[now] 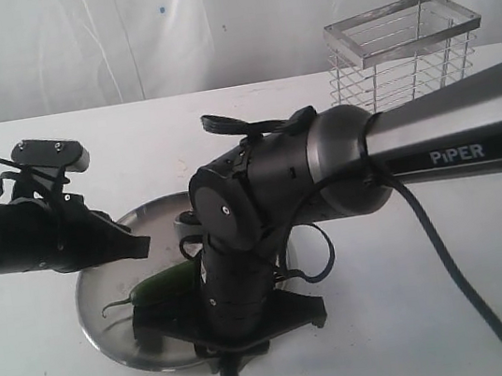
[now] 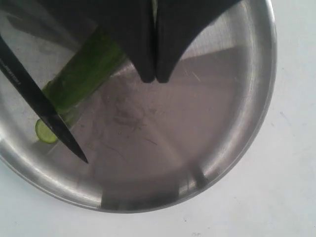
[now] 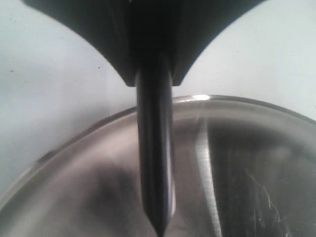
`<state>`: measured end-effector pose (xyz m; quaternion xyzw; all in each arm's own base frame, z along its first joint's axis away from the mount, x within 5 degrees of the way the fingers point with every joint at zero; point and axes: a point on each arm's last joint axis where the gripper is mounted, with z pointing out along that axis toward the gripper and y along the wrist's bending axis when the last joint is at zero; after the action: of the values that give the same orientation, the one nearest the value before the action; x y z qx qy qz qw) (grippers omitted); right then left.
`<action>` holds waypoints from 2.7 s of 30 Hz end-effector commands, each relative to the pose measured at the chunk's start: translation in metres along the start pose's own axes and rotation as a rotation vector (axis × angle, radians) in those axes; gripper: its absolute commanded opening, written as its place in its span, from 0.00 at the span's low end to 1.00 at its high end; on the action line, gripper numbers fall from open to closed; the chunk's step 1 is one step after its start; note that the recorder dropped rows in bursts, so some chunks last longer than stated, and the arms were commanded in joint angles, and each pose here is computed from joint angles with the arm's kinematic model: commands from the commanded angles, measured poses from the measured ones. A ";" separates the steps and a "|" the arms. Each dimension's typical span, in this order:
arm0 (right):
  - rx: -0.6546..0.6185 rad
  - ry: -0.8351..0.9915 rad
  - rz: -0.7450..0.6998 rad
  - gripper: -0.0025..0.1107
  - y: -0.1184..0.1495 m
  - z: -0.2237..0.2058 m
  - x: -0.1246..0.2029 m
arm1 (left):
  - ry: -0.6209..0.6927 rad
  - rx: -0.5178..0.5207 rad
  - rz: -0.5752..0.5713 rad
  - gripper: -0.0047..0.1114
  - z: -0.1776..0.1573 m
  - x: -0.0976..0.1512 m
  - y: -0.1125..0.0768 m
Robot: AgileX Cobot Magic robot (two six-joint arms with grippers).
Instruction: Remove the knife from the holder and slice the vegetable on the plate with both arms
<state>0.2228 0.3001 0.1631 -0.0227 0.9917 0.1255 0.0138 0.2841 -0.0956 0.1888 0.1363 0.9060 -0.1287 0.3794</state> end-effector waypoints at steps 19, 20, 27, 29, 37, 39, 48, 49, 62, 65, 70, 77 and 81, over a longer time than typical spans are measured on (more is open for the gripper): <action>-0.015 -0.094 -0.032 0.02 0.001 0.000 -0.009 | -0.002 0.011 0.019 0.04 -0.003 0.000 -0.002; -0.015 -0.092 -0.031 0.02 0.001 0.001 -0.009 | -0.002 0.012 0.021 0.04 -0.003 0.000 -0.002; -0.004 -0.061 -0.007 0.02 0.000 0.012 -0.008 | -0.001 0.017 0.027 0.04 -0.003 0.000 -0.002; -0.005 -0.057 -0.003 0.02 0.000 0.013 -0.008 | 0.002 0.017 0.042 0.04 -0.003 0.001 -0.002; -0.002 -0.053 0.013 0.02 0.000 0.018 -0.008 | 0.002 0.017 0.047 0.04 -0.003 0.001 -0.002; -0.003 -0.054 0.042 0.02 0.000 0.023 -0.009 | 0.002 0.017 0.047 0.04 -0.003 0.001 -0.002; -0.105 -0.166 0.044 0.02 0.009 0.015 -0.018 | 0.002 0.019 0.046 0.04 -0.003 0.001 -0.002; -0.099 -0.166 0.044 0.02 0.009 0.013 -0.018 | 0.002 0.019 0.046 0.04 -0.003 0.001 -0.002; -0.066 -0.114 0.125 0.02 0.005 -0.020 -0.006 | 0.006 0.053 0.046 0.04 -0.003 0.001 -0.005; -0.062 -0.102 0.143 0.02 0.004 -0.026 -0.004 | 0.005 0.047 0.043 0.04 -0.003 0.001 -0.005; -0.071 -0.077 0.167 0.02 0.004 -0.025 -0.003 | 0.004 0.012 0.042 0.04 -0.003 0.001 -0.002; -0.146 0.021 0.225 0.02 0.003 -0.027 -0.004 | 0.063 0.013 0.025 0.04 0.009 0.014 0.000; -0.160 0.027 0.257 0.02 0.001 -0.028 -0.008 | 0.074 0.012 0.010 0.04 0.012 0.016 0.001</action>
<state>0.2278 0.2975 0.1885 0.0972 0.9753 0.1977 -0.0142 0.2826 -0.0954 0.1724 0.1572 0.9147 -0.1179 0.3532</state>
